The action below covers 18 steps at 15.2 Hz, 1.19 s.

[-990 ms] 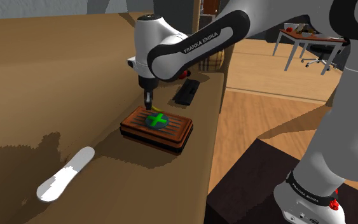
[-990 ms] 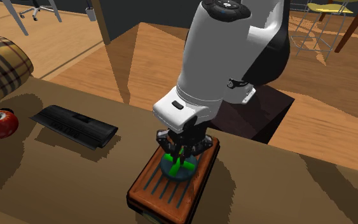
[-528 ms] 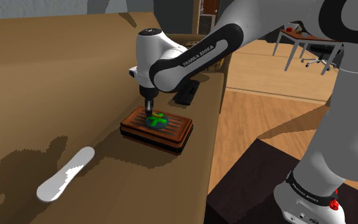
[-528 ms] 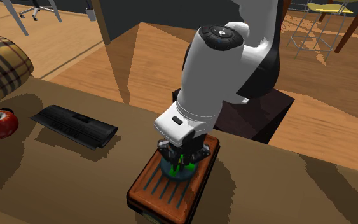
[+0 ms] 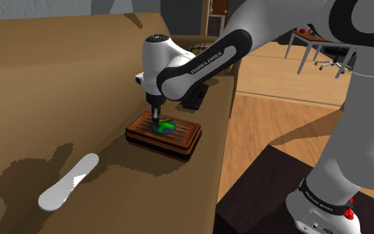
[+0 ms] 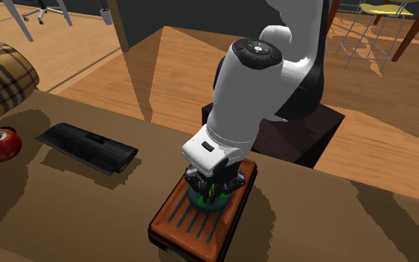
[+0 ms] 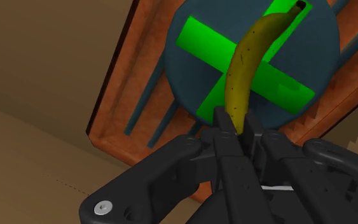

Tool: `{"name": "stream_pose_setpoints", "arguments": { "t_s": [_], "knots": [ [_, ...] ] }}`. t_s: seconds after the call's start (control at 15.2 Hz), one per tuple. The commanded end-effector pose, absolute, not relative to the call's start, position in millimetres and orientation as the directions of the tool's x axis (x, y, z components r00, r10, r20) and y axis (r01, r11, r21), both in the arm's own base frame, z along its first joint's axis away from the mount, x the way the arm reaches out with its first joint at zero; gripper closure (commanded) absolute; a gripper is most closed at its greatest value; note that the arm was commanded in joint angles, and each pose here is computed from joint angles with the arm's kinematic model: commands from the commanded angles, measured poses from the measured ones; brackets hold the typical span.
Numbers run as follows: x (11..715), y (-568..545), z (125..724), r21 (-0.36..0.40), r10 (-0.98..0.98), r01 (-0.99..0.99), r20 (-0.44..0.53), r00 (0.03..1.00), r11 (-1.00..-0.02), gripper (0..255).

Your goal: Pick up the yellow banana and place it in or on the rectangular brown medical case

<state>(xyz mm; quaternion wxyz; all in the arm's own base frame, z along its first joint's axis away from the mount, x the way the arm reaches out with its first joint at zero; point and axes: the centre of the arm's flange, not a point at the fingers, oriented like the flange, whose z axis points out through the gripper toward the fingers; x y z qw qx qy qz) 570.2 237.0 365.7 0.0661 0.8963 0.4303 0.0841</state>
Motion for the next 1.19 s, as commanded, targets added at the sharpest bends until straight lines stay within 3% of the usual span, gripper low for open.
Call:
{"name": "stream_pose_setpoints", "arguments": {
  "t_s": [0.0,0.07,0.4,0.66,1.12],
  "knots": [
    [570.2,237.0,365.7,0.191,0.782,0.760,0.094,0.616,-0.621,255],
    [570.2,237.0,365.7,0.191,0.782,0.760,0.094,0.616,-0.621,0],
    [570.2,237.0,365.7,0.191,0.782,0.760,0.094,0.616,-0.621,0],
    [559.9,239.3,414.5,0.191,0.782,0.760,0.094,0.616,-0.621,0],
    [559.9,239.3,414.5,0.191,0.782,0.760,0.094,0.616,-0.621,0]
  ]
}}
